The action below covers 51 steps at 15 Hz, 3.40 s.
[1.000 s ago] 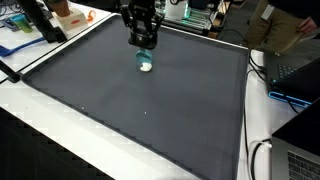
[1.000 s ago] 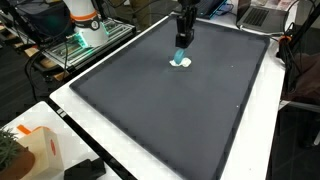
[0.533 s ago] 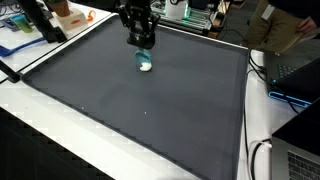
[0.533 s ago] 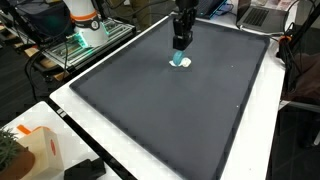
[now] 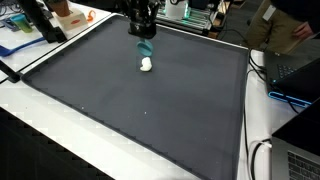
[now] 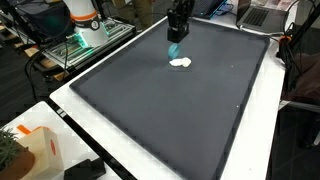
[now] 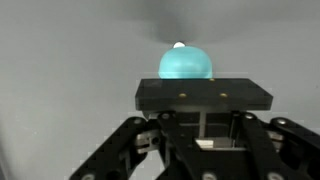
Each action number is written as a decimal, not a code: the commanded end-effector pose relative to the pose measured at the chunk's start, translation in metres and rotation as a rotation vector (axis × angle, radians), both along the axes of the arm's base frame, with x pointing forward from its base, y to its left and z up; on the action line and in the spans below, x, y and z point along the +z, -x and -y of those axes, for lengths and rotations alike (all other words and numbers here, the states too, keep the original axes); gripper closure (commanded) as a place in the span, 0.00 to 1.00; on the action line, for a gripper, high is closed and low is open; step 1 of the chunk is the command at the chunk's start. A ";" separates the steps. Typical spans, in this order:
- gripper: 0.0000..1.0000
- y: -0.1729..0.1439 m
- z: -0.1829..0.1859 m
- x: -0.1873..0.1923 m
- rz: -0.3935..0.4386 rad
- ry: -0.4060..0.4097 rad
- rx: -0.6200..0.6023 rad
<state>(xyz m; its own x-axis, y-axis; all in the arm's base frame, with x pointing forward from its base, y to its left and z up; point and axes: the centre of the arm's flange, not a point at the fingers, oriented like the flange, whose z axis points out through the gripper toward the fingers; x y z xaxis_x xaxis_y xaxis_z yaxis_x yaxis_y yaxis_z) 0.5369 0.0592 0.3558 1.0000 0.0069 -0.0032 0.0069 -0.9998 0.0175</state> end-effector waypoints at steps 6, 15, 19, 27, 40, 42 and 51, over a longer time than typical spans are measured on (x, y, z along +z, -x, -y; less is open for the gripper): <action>0.79 0.091 -0.052 0.123 0.162 -0.177 0.032; 0.54 0.080 -0.055 0.121 0.167 -0.155 0.028; 0.79 0.088 -0.054 0.114 0.095 -0.133 -0.030; 0.00 0.112 -0.045 0.108 0.071 -0.094 -0.092; 0.00 0.147 0.000 0.016 0.440 0.030 0.105; 0.00 0.143 -0.001 0.021 0.446 0.029 0.106; 0.00 0.135 -0.010 -0.051 0.424 -0.007 0.029</action>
